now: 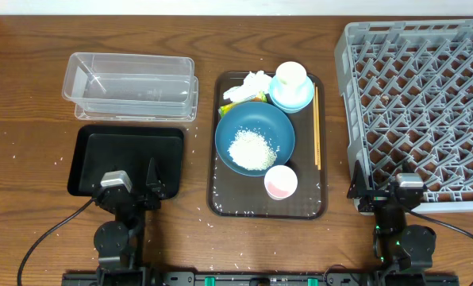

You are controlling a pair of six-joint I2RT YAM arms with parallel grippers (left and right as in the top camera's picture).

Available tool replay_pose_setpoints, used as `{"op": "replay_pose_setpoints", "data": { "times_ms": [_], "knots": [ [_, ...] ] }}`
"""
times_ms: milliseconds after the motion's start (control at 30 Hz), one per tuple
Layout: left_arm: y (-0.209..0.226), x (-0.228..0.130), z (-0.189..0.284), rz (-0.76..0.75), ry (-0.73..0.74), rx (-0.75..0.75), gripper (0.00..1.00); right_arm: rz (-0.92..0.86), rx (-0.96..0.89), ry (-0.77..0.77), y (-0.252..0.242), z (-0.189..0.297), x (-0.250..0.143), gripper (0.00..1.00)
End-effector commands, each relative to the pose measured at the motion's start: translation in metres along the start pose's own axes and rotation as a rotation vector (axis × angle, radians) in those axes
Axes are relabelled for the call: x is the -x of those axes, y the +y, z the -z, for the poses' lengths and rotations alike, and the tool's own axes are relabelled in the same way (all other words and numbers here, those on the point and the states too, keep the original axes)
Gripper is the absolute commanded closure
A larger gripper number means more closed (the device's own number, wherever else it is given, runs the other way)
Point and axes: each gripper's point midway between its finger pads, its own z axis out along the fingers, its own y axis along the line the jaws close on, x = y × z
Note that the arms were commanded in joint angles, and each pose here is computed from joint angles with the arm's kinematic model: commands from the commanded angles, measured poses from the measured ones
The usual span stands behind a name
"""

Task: Sort waste into correct bins and load items into the dishwasher rack

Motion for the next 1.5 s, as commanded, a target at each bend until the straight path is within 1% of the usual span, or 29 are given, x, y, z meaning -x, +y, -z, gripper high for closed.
{"op": "replay_pose_setpoints", "data": {
  "times_ms": [0, 200, 400, 567, 633, 733, 833, 1033, 1167, 1267, 1367, 1467],
  "knots": [
    [0.01, -0.016, -0.001, 0.011, 0.044, 0.046, 0.08, -0.066, 0.075, -0.024, 0.013, 0.001, 0.007, 0.01],
    [0.01, -0.016, -0.001, 0.011, 0.044, 0.046, 0.08, -0.2, 0.149, -0.144, 0.024, 0.005, 0.039, 0.01],
    [0.01, -0.016, -0.001, 0.011, 0.044, 0.046, 0.08, -0.317, 0.205, -0.322, 0.028, 0.017, 0.084, 0.01],
    [0.01, -0.016, -0.001, 0.011, 0.044, 0.046, 0.08, -0.339, 0.263, -0.444, 0.033, 0.031, 0.114, 0.01],
    [0.01, -0.016, -0.001, 0.011, 0.044, 0.046, 0.08, -0.332, 0.285, -0.465, 0.036, 0.035, 0.12, 0.01],
    [0.01, -0.016, -0.001, 0.011, 0.044, 0.046, 0.08, -0.328, 0.293, -0.453, 0.039, 0.034, 0.124, 0.01],
    [0.01, -0.016, -0.001, 0.011, 0.044, 0.046, 0.08, -0.288, 0.318, -0.392, 0.047, 0.028, 0.126, 0.01],
    [0.01, -0.016, -0.001, 0.011, 0.044, 0.046, 0.08, -0.165, 0.348, -0.172, 0.065, -0.001, 0.139, 0.01],
    [0.01, -0.016, -0.001, 0.011, 0.044, 0.046, 0.08, -0.106, 0.425, 0.037, 0.084, -0.027, 0.147, 0.01],
    [0.01, -0.016, -0.001, 0.011, 0.044, 0.046, 0.08, -0.063, 0.511, 0.223, 0.101, -0.045, 0.146, 0.01],
    [0.01, -0.016, -0.001, 0.011, 0.044, 0.046, 0.08, -0.015, 0.562, 0.424, 0.116, -0.062, 0.136, 0.01],
    [0.01, -0.016, -0.001, 0.011, 0.044, 0.046, 0.08, -0.044, 0.584, 0.57, 0.128, -0.076, 0.123, 0.01]
  ]
}}
